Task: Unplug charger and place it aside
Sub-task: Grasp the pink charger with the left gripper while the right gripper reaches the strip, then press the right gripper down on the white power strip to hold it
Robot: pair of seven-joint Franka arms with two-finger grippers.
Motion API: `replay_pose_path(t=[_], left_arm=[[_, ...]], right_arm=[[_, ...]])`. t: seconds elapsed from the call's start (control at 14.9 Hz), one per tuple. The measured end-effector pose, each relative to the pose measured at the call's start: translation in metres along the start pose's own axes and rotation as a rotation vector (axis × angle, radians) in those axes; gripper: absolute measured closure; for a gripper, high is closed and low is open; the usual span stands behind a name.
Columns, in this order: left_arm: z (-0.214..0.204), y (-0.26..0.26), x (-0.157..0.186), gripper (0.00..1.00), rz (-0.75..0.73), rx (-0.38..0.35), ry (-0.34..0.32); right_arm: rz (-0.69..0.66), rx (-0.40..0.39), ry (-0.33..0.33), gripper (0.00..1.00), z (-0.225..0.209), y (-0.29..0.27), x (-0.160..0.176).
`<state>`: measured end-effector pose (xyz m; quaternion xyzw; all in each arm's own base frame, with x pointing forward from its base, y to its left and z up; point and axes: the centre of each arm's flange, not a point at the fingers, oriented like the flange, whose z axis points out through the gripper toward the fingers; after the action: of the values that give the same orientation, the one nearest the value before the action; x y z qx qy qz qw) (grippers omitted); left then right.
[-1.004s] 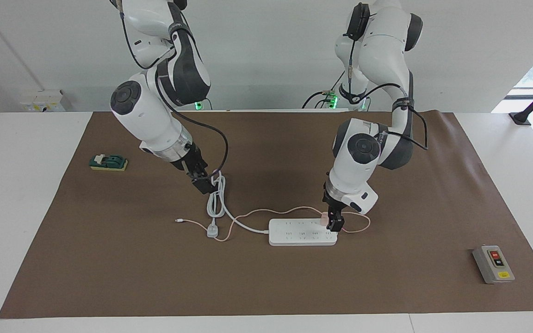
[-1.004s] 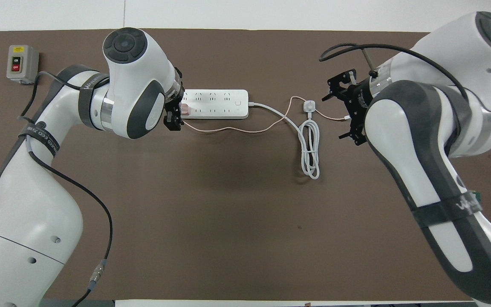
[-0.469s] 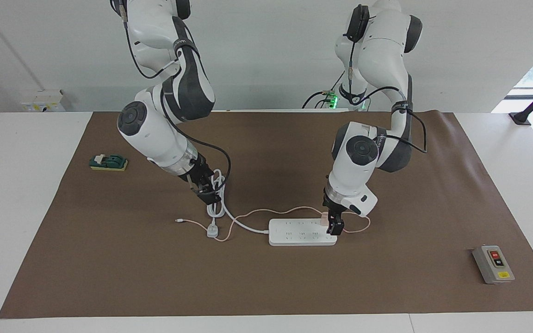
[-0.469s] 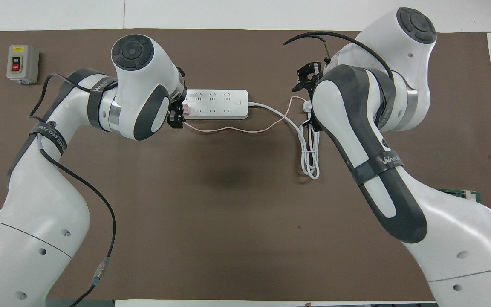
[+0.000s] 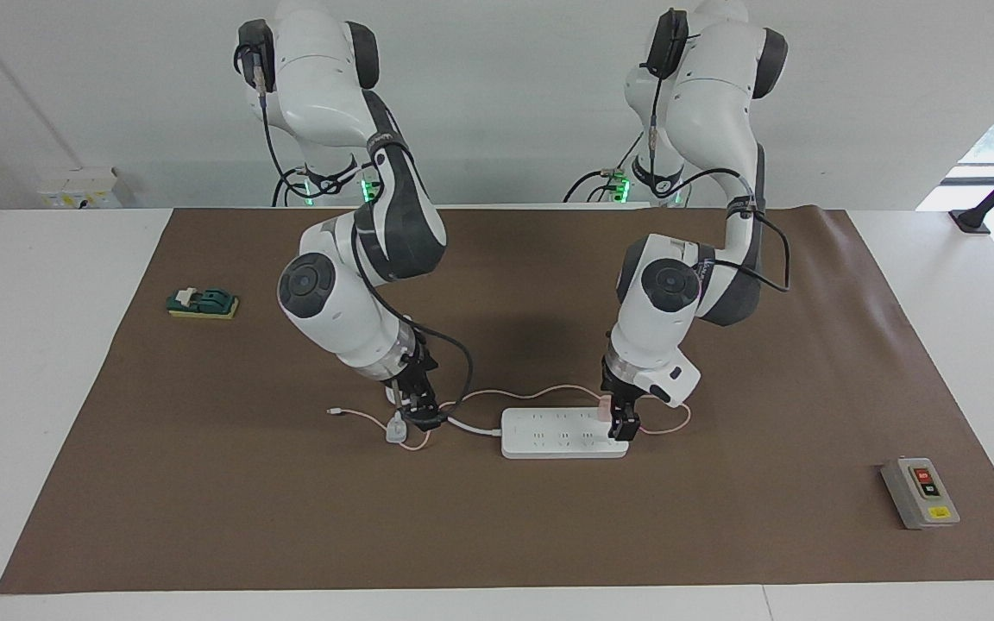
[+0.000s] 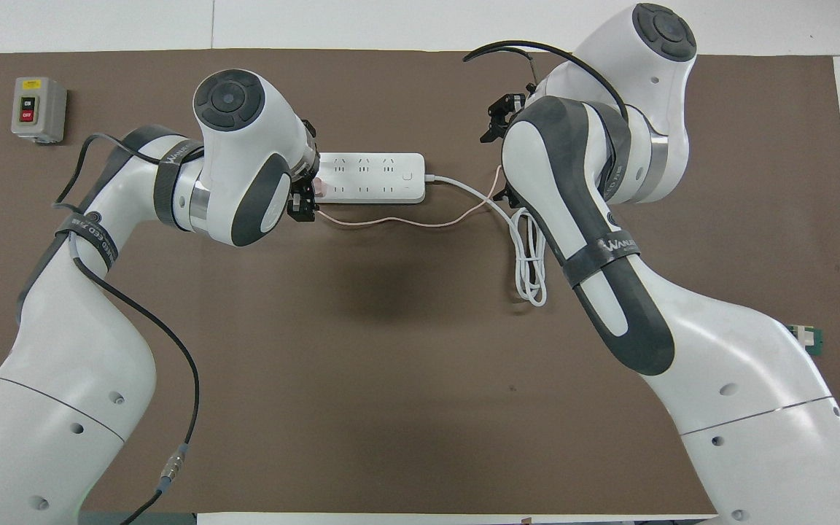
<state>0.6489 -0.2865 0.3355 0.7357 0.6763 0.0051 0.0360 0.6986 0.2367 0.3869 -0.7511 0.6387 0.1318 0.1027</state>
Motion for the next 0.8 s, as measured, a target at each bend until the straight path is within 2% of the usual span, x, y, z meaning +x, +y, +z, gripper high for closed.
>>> replay_pose_path(t=[0.13,0.33,0.47,0.8], left_arm=[[-0.002,-0.004,0.001,0.38,0.002,-0.007,-0.001],[-0.007,-0.007,0.002,0.69,0.002,-0.012,-0.001],[-0.007,-0.007,0.002,0.69,0.002,-0.013,-0.001],[-0.007,-0.007,0.002,0.69,0.002,-0.013,-0.001]], right_arm=[[0.011,0.002,0.005,0.00,0.008,-0.005,-0.010],[0.033,0.020,-0.018,0.00,0.018,-0.011,-0.015],[0.053,0.038,-0.037,0.00,0.029,-0.017,-0.017],[0.096,0.074,-0.073,0.00,0.075,-0.034,-0.047]])
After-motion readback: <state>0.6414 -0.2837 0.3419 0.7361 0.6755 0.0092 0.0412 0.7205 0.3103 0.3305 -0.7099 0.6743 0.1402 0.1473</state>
